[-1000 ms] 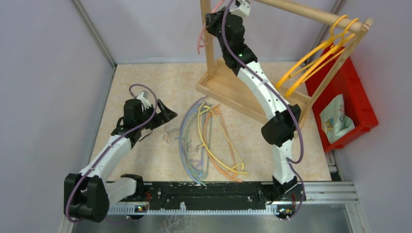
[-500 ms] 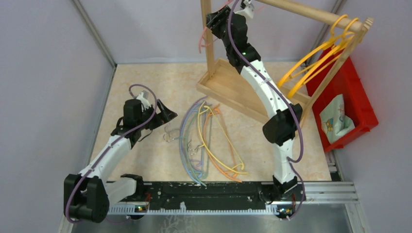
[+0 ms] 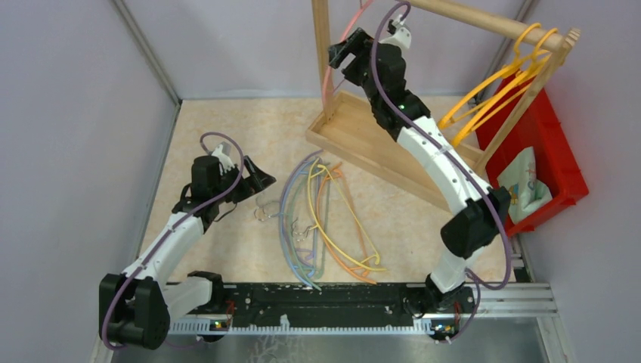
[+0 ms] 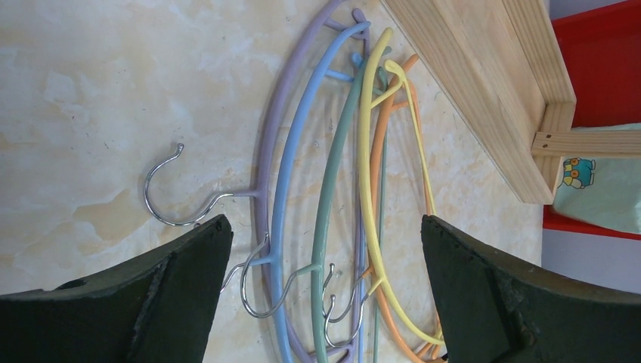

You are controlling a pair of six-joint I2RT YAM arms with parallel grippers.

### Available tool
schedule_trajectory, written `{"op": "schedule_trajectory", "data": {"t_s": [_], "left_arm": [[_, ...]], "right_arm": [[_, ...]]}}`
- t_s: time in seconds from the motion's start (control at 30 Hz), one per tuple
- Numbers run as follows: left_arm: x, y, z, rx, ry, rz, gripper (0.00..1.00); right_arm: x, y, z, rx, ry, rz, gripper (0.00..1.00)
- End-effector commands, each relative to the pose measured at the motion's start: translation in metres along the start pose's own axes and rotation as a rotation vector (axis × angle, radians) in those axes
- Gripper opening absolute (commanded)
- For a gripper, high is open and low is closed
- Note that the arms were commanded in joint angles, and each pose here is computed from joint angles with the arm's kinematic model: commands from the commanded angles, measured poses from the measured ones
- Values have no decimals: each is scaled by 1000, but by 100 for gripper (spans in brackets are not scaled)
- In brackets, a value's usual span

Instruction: Organize the hangers

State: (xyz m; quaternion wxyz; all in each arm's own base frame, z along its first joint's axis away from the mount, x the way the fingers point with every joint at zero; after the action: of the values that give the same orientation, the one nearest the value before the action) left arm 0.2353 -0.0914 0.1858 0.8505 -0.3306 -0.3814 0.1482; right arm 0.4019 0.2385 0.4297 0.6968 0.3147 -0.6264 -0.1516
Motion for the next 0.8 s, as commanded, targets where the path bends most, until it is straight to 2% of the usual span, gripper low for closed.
{"op": "schedule_trajectory", "data": {"t_s": [0.0, 0.2, 0.4, 0.5, 0.63, 0.77], "left_arm": [[5, -4, 1, -33, -24, -17, 100], [5, -5, -2, -52, -12, -10, 100], [4, -5, -5, -67, 13, -3, 100], [4, -4, -6, -65, 12, -2, 100], [2, -2, -8, -56, 14, -5, 100], [-1, 0, -12, -63, 35, 6, 100]], "right_arm": [[36, 27, 65, 124, -61, 76, 82], [37, 19, 108, 104, -74, 225, 92], [39, 13, 131, 115, -22, 293, 93], [36, 10, 151, 107, 32, 375, 93], [19, -3, 179, 39, 146, 565, 93], [7, -19, 198, -17, 217, 617, 93]]}}
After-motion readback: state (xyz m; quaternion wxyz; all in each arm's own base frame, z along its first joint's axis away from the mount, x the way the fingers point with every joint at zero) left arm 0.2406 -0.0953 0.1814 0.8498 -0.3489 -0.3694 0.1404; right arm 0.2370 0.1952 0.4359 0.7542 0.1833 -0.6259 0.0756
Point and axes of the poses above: each gripper's point midway between its finger pads, its own z axis back along the fingers, its own y axis along the line the jaws close on, x = y × z, the point moved 9 cm from there along z, back along the fingers, and after that the axes turned 4 degrees about z, right-handed, at the moved point
